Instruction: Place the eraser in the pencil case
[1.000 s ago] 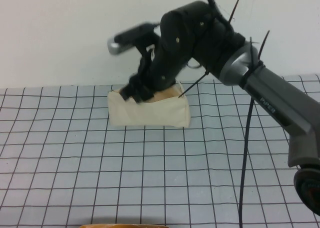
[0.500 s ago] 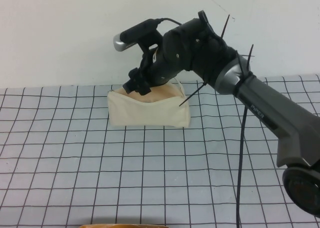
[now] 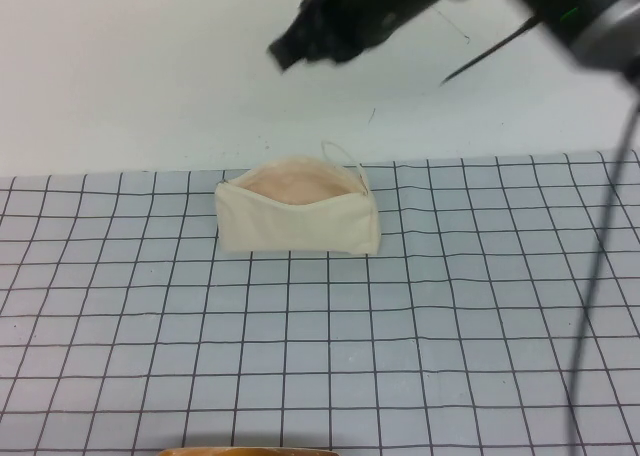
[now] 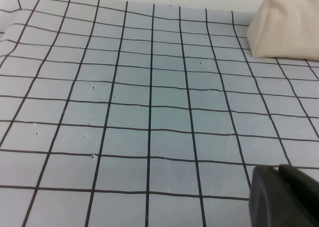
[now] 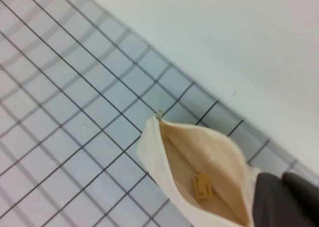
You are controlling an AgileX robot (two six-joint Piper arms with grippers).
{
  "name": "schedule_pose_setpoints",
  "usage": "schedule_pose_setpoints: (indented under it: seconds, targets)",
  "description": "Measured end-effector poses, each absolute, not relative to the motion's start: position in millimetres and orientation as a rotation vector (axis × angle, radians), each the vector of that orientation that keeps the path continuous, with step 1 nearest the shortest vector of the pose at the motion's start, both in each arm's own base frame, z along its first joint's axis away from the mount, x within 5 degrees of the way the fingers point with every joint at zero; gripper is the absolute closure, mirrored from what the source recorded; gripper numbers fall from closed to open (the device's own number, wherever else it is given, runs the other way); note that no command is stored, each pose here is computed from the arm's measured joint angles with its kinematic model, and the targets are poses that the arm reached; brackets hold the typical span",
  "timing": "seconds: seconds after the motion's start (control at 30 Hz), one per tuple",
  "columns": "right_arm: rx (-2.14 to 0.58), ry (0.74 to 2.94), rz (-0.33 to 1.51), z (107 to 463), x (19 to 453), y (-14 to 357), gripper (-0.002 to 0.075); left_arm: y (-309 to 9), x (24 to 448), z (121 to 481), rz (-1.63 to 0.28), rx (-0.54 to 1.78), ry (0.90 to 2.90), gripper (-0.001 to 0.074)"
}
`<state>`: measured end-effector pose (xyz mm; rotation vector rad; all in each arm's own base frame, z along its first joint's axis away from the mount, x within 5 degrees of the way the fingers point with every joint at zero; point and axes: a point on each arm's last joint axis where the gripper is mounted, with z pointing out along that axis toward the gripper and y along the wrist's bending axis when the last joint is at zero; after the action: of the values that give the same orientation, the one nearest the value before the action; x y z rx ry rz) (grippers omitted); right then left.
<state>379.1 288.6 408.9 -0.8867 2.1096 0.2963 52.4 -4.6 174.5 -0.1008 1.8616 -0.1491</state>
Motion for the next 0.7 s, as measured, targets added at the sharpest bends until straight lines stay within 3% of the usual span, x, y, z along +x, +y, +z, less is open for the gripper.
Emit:
schedule_pose_setpoints:
  seconds: [0.2, 0.43, 0.6, 0.7]
  targets:
    - [-0.959, 1.964, 0.345, 486.6, 322.8, 253.5, 0.0725, -4.6, 52.4, 174.5, -0.149, -0.101, 1.862, 0.0736]
    - [-0.957, 1.819, 0.381, 543.7, 267.6, 216.1, 0.0727, -4.6, 52.4, 174.5, -0.149, -0.101, 1.862, 0.0736]
    - [-0.976, 1.839, 0.338, 551.0, 234.9, 188.7, 0.0727, -4.6, 52.4, 174.5, -0.149, -0.101, 1.862, 0.0736]
    - [-1.033, 1.965, 0.288, 522.1, 206.9, 164.8, 0.0727, -4.6, 52.4, 174.5, -0.149, -0.101, 1.862, 0.0736]
